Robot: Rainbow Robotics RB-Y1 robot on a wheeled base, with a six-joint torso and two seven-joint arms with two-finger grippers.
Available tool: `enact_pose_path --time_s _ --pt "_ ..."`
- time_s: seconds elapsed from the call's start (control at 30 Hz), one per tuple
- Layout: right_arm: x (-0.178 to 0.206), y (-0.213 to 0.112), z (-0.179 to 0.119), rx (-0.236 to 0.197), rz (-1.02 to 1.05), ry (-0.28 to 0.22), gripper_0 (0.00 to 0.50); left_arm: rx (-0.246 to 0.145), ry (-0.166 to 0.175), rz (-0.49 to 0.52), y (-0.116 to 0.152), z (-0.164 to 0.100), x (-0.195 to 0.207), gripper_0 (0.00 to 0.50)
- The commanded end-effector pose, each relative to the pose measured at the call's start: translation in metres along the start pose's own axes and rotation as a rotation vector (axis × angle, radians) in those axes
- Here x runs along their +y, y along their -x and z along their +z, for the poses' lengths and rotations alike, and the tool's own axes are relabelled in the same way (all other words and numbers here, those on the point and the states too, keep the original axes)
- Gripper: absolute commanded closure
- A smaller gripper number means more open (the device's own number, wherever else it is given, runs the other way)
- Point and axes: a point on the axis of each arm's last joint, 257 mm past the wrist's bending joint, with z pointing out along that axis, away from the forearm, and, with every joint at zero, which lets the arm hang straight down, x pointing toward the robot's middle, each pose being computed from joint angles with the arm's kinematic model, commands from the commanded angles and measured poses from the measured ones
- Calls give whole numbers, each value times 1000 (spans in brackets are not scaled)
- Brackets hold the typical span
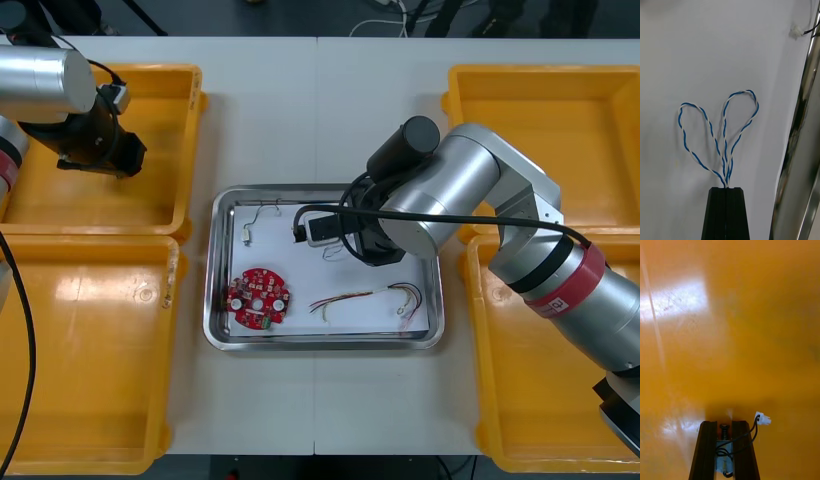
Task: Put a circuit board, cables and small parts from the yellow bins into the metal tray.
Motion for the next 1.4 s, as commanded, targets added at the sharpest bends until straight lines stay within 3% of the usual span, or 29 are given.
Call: enact_pose_path --time_s 0.03,0.3,0.33,0.4,0.47,0.6,0.8,1.07,1.27,1.4 --pt "4 -2 3 5 -33 -7 500 -68 -5 93 40 -46 0 500" --pt "6 -6 4 12 -28 -11 486 -43 -23 87 38 -72 -1 500" --pt "5 -6 4 13 -30 -12 458 -39 -22 83 38 -76 0 500" --pt "6 -6 4 12 -28 -11 353 -31 -23 84 36 -81 0 500" --pt "6 -6 4 12 -26 -11 197 -22 -22 81 34 -89 0 500" --pt "5 -7 4 17 -24 -13 52 -8 -13 78 32 -103 1 500" --pt "0 -13 0 21 3 -14 3 7 -1 76 23 -116 1 500" --pt "-10 -26 -20 42 55 33 0 24 40 87 5 -135 -1 500" --pt "-16 -32 -45 49 96 103 0 22 27 57 -8 -147 -21 500" --pt "-20 -44 -64 84 124 143 0 -17 7 37 -5 -153 -42 500"
